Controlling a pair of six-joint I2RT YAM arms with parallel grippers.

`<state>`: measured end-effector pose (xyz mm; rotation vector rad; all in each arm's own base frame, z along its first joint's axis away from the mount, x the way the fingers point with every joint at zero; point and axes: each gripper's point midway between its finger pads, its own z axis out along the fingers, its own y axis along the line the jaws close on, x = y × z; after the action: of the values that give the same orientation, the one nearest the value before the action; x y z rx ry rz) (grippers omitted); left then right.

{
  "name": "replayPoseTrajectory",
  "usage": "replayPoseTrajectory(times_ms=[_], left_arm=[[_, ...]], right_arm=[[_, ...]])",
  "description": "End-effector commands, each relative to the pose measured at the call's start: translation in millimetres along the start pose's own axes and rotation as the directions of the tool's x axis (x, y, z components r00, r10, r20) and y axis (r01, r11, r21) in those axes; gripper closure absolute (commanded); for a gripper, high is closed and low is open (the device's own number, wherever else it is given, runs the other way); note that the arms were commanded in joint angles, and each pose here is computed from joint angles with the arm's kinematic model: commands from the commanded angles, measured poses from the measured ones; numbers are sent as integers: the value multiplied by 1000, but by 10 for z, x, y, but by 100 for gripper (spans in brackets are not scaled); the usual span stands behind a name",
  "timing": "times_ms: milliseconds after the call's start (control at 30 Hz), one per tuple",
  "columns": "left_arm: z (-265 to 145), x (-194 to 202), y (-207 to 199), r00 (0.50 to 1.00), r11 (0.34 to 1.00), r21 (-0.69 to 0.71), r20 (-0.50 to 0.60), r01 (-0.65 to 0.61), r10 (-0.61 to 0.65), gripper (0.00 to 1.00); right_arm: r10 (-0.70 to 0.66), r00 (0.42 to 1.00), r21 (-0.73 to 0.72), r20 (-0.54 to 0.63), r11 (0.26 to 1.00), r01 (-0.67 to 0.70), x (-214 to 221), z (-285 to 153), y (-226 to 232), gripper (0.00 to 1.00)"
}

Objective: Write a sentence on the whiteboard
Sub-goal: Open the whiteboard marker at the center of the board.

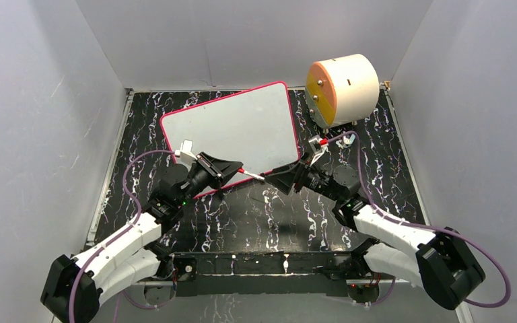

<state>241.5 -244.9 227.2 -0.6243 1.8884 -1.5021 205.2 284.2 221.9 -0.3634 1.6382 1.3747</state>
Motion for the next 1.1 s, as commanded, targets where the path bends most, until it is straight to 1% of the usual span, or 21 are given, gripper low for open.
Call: replayPoseTrajectory(times_ms=[0, 100, 233, 567, 833, 1067], left_arm=[[-24, -82, -284, 998, 991, 126, 39, 38, -43, 100], [-19, -94, -315, 997, 987, 150, 43, 51, -59, 100], [7, -84, -345, 998, 987, 155, 33, 48, -54, 100], [27, -82, -277, 998, 990, 139, 37, 38, -43, 100], [42, -67, -246, 999, 991, 131, 31, 28, -32, 100], [42, -71, -249, 999, 991, 133, 34, 25, -30, 100]], right_arm=[[92, 995, -212, 32, 974, -84, -222, 31, 445, 23], [124, 992, -215, 6, 969, -120, -201, 80, 435, 24], [153, 988, -246, 2, 958, -148, -208, 87, 482, 27], [166, 986, -285, 6, 946, -157, -304, 93, 600, 35], [181, 983, -281, 8, 944, -171, -311, 103, 587, 45], [192, 981, -283, -6, 941, -185, -282, 115, 576, 57]])
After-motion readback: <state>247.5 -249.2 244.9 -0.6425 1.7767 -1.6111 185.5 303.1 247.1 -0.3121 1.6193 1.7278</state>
